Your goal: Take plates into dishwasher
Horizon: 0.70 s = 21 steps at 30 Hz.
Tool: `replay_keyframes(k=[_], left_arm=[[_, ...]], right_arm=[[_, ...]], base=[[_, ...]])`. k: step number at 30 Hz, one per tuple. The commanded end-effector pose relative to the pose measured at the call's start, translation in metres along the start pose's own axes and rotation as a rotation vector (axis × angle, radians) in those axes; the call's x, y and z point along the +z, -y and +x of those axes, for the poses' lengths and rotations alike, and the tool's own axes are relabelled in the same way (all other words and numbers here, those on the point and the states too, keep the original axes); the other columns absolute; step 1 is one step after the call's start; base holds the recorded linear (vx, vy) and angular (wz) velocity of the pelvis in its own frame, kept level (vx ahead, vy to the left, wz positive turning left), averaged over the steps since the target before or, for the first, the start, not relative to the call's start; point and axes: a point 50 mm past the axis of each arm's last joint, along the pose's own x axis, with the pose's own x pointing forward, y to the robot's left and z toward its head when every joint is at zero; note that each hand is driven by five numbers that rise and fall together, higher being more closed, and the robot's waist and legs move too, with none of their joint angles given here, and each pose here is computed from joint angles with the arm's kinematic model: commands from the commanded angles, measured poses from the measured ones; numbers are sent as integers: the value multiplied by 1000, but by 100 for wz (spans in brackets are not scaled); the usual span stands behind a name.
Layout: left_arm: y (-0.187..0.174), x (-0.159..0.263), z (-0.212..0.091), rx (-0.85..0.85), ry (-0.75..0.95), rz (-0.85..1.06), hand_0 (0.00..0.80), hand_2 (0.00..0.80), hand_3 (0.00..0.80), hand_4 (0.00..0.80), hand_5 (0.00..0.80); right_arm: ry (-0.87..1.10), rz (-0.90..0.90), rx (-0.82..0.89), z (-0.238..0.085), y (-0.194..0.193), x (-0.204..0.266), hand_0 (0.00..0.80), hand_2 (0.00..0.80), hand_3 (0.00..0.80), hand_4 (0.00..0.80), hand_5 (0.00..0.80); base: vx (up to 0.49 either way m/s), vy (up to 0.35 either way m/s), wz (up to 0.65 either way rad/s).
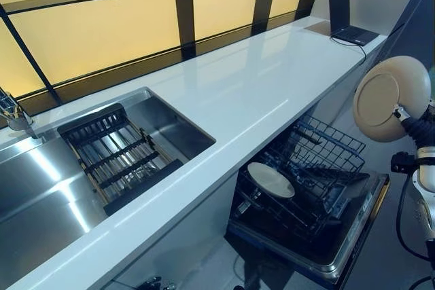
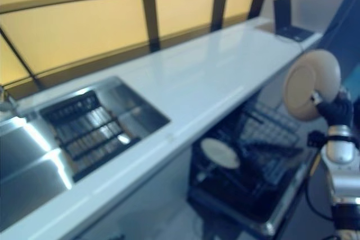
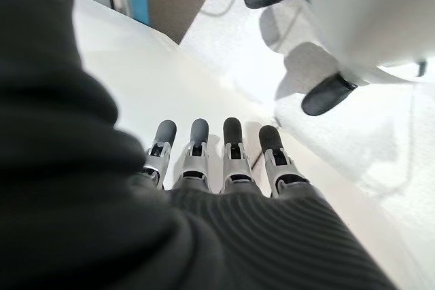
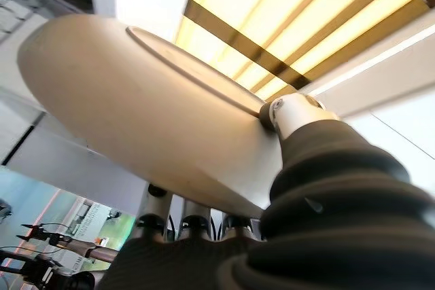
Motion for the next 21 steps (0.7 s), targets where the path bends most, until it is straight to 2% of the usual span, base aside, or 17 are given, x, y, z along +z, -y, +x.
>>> replay_keyframes(k=[1, 9, 21], left_arm=[[-8, 20, 3, 5, 52, 66, 0, 0, 0, 0, 0], [-8, 28, 5, -8, 64, 97, 0, 0, 0, 0, 0], [-11, 47, 7, -12, 112, 132, 0, 0, 0, 0, 0]], right_arm=[[77, -82, -26, 16, 17, 20, 800, 800, 800, 800, 800], [58, -423, 98, 22, 12, 12, 800, 800, 800, 800, 800], [39, -680, 246, 32, -1, 6, 800, 800, 800, 800, 800]], base=[[-36, -131, 0], [-22, -53, 1], [-20, -6, 6]])
